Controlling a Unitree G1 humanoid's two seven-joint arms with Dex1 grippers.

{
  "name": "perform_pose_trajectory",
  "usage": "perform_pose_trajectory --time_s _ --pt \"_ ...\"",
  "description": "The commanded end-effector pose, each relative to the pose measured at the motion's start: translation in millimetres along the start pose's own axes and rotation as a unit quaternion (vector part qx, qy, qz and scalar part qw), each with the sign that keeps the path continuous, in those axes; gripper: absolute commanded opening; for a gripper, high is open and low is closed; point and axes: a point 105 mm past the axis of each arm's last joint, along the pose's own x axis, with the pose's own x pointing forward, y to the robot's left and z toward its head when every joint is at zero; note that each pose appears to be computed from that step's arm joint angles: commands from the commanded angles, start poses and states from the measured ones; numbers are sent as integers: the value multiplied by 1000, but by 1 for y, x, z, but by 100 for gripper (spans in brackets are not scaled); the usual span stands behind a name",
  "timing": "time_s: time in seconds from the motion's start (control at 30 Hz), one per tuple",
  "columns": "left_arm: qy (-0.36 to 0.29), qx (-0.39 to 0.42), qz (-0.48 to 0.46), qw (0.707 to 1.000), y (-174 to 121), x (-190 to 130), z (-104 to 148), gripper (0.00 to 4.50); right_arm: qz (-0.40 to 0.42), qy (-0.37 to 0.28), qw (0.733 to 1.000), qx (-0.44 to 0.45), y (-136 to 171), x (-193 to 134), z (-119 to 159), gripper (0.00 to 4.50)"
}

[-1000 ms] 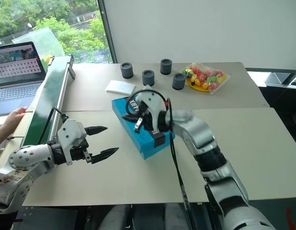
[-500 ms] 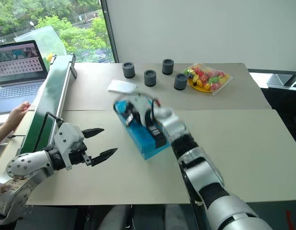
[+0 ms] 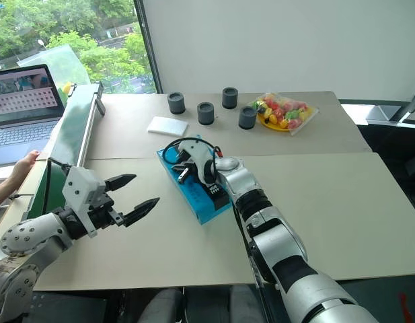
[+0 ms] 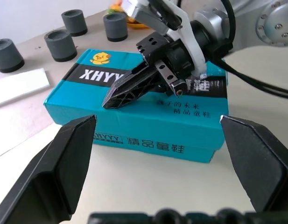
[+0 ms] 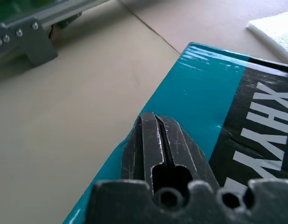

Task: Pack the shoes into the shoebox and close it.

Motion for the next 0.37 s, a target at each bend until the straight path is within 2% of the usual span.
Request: perform_pose_trajectory --time_s 0.03,0.13,0.23,0.37 --pt "-75 -45 110 990 33 -6 20 450 -58 -159 984 60 -24 -33 76 2" --pt "-114 -84 197 970 55 -8 22 450 -125 -224 962 96 -44 -60 101 2" --pt "-106 -95 260 955 65 -11 10 450 -193 -212 955 73 -54 -78 97 2" --pt "-99 -108 294 945 66 -14 -6 450 -268 -182 945 42 -67 -100 81 2"
